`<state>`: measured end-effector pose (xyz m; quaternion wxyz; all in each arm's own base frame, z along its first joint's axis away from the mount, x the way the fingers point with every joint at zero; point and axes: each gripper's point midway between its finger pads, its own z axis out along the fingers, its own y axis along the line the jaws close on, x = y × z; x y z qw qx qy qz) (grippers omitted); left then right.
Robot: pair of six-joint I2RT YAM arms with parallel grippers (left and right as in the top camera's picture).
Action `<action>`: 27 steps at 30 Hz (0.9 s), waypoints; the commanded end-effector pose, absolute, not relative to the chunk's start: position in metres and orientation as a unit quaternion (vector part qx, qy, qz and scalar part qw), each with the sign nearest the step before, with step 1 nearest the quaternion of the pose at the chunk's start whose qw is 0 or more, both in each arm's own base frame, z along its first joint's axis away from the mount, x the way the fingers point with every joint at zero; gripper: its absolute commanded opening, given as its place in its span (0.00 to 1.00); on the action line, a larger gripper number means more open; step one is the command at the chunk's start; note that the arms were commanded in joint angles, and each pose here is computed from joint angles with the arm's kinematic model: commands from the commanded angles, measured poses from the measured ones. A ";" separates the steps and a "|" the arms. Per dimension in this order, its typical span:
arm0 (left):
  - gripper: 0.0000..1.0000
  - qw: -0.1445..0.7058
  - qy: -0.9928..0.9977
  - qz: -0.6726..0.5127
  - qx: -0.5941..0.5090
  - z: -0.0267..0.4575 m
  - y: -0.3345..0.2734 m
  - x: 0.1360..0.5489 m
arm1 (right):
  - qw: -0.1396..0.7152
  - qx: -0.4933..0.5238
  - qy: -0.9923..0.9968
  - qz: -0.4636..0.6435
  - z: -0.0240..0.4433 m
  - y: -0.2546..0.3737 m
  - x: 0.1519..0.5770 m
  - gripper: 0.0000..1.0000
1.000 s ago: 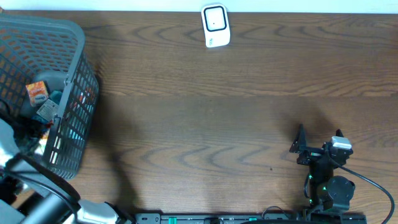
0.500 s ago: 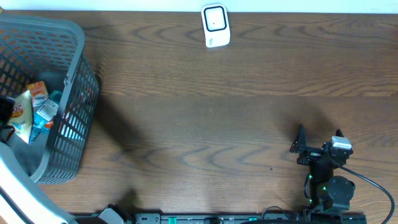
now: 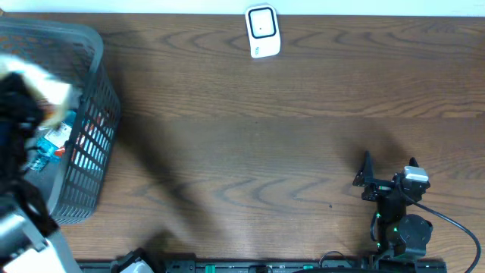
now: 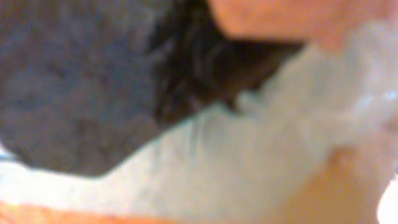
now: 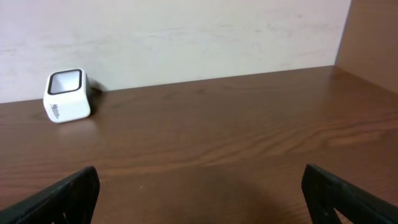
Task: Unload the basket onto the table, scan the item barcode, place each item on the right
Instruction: 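Grasp the snack bag in the basket with the left gripper and lift, then carry the snack bag toward the scanner and release it on the table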
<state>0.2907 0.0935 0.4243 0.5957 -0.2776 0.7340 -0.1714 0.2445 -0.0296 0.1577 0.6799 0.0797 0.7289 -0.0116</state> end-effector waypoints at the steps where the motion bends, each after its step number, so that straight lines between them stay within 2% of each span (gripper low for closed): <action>1: 0.07 0.586 0.755 -0.252 -0.155 0.439 0.020 0.293 | 0.680 0.075 0.729 -0.018 0.156 -0.031 0.244 0.99; 7: 0.08 0.519 0.802 -0.291 0.049 0.400 -0.090 0.304 | 0.680 0.075 0.729 -0.018 0.156 -0.031 0.244 0.99; 13: 0.07 0.381 0.872 -0.230 0.205 0.286 -0.165 0.324 | 0.680 0.075 0.729 -0.018 0.156 -0.031 0.244 0.99; 19: 0.07 0.221 0.918 -0.202 0.259 0.164 -0.216 0.335 | 0.680 0.075 0.729 -0.018 0.156 -0.031 0.244 0.99; 23: 0.07 0.154 0.928 -0.196 0.278 0.093 -0.243 0.339 | 0.680 0.075 0.729 -0.018 0.156 -0.031 0.244 0.99; 27: 0.09 0.112 0.933 -0.189 0.285 0.048 -0.253 0.336 | 0.680 0.075 0.729 -0.018 0.156 -0.031 0.244 0.99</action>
